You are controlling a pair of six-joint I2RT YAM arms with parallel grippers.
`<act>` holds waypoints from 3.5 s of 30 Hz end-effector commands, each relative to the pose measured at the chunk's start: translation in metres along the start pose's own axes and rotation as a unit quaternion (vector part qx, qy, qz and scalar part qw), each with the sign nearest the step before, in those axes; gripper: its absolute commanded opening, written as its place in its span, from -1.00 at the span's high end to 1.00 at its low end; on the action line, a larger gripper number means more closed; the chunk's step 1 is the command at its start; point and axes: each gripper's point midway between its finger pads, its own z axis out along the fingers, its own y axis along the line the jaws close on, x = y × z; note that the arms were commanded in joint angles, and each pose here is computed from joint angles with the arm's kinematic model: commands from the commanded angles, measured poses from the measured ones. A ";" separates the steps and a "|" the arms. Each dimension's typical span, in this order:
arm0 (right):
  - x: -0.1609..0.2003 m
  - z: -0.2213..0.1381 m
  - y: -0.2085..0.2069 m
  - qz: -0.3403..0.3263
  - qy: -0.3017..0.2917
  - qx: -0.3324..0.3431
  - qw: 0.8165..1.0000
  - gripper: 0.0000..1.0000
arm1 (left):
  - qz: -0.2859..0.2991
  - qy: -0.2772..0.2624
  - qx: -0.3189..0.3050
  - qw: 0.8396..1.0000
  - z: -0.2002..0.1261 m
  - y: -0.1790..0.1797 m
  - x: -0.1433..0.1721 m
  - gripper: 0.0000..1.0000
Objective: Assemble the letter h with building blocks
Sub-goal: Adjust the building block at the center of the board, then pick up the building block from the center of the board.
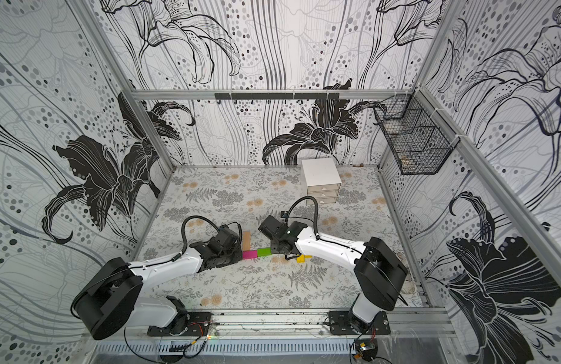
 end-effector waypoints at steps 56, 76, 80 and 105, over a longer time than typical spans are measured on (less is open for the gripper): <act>0.017 0.024 -0.065 -0.001 0.068 0.022 0.997 -0.09 | -0.038 -0.147 0.088 0.985 -0.069 -0.019 -0.050 0.38; 0.020 0.045 -0.073 -0.014 0.081 0.088 0.993 -0.06 | -0.027 -0.122 0.096 0.987 -0.061 -0.016 -0.036 0.69; 0.022 0.050 -0.071 -0.016 0.086 0.086 0.992 -0.06 | -0.023 -0.122 0.091 0.988 -0.061 -0.015 -0.036 0.69; 0.023 0.058 -0.066 -0.005 0.084 0.078 0.993 0.48 | -0.004 -0.010 0.166 0.986 -0.032 -0.037 0.019 0.81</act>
